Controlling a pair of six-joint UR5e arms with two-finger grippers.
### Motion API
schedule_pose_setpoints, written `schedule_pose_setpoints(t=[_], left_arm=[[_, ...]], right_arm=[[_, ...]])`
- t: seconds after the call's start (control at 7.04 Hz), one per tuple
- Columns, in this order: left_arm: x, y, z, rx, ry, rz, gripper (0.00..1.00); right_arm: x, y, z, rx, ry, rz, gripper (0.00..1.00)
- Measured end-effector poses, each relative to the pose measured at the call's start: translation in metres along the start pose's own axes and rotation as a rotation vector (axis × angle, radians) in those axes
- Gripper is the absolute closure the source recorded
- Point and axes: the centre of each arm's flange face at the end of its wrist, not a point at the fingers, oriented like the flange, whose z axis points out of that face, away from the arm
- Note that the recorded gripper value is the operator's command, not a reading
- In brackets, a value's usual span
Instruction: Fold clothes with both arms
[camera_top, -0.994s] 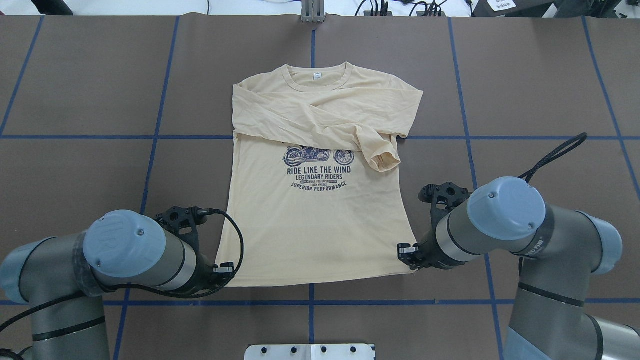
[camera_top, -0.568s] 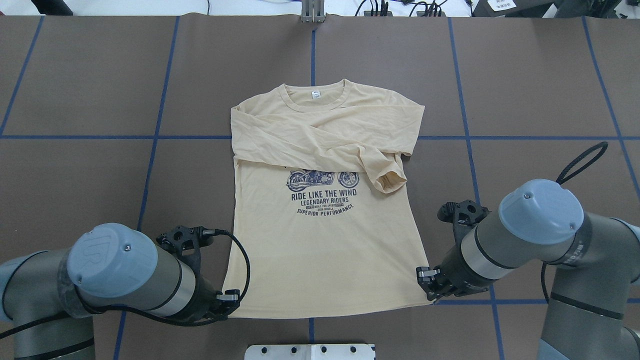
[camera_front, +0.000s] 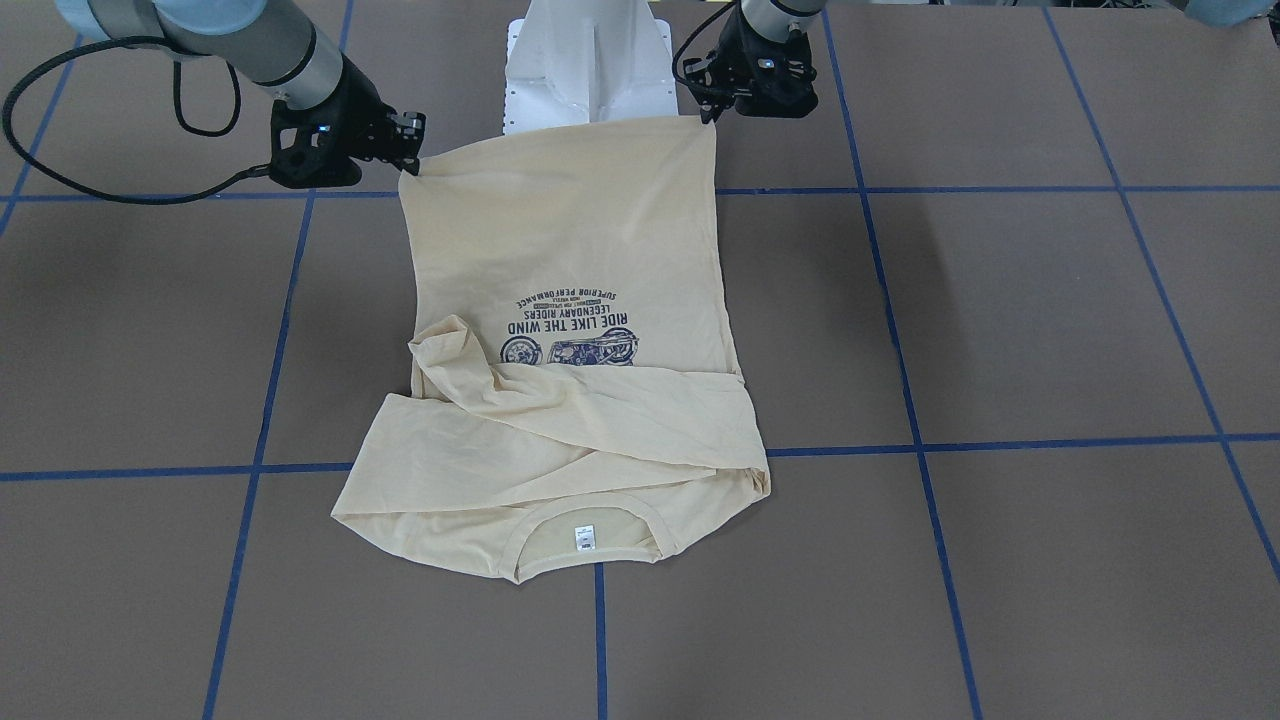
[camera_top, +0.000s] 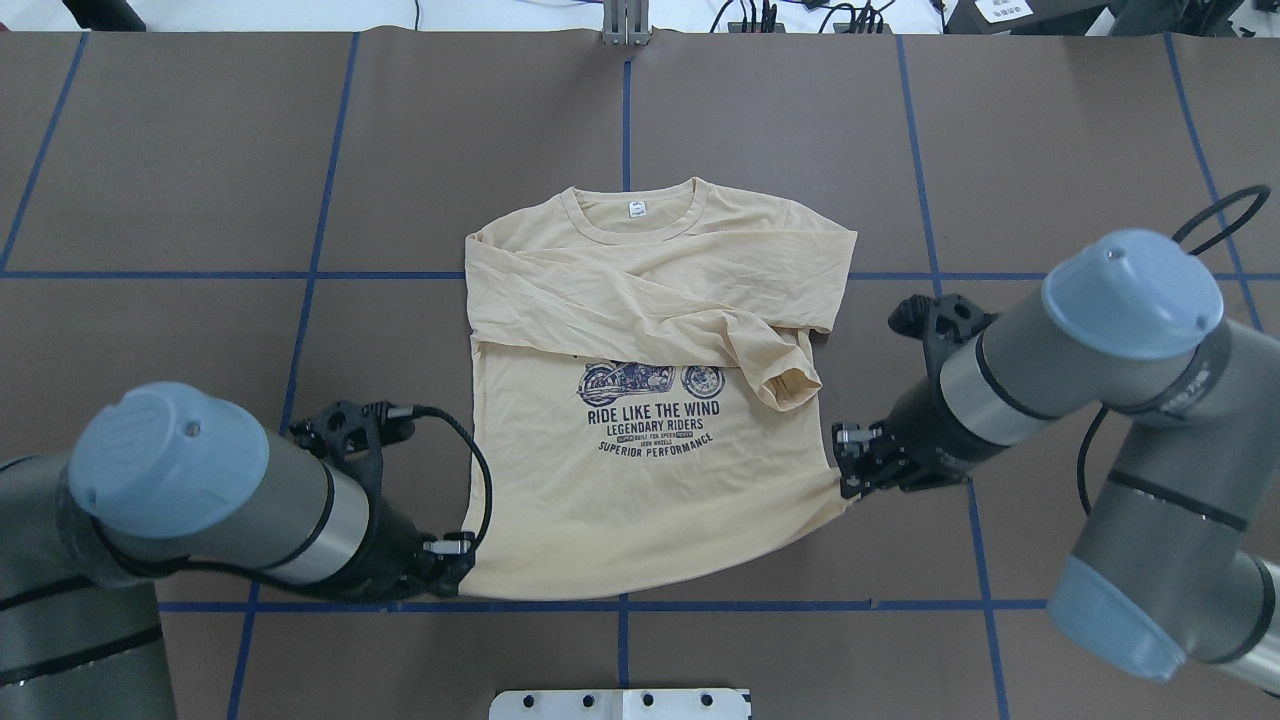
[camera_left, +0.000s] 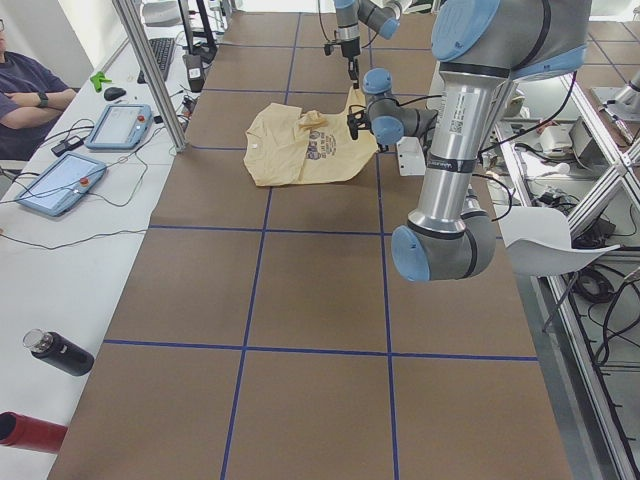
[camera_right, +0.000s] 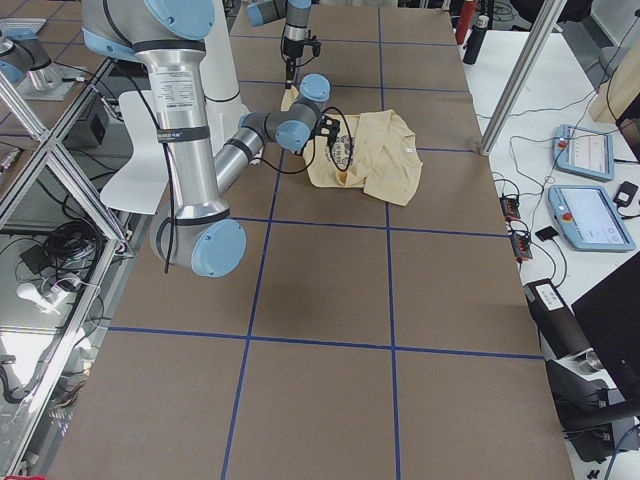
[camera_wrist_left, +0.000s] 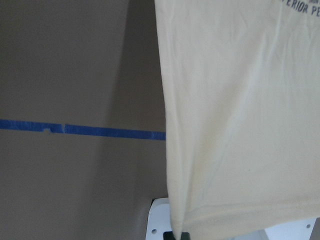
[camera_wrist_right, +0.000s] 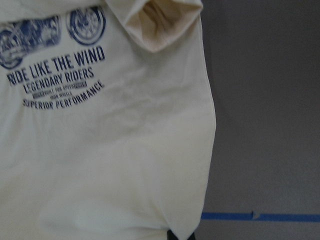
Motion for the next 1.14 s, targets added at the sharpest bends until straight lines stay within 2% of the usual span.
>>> schedule_pose_setpoints(t=[0.28, 0.71, 0.85, 1.14], left_arm=[[0.012, -0.089, -0.030, 0.139, 0.013, 0.007, 1.00], [0.008, -0.201, -0.083, 0.306, -0.004, 0.022, 1.00], [0.012, -0.238, -0.081, 0.334, -0.015, 0.013, 1.00], [0.008, -0.305, -0.043, 0.362, -0.005, 0.017, 1.00]], right_arm=[[-0.007, -0.070, -0.028, 0.109, -0.009, -0.007, 1.00], [-0.029, -0.159, -0.046, 0.209, 0.007, 0.030, 1.00], [-0.031, -0.185, -0.048, 0.242, 0.028, 0.040, 1.00], [-0.042, -0.238, -0.031, 0.295, 0.059, 0.044, 1.00]])
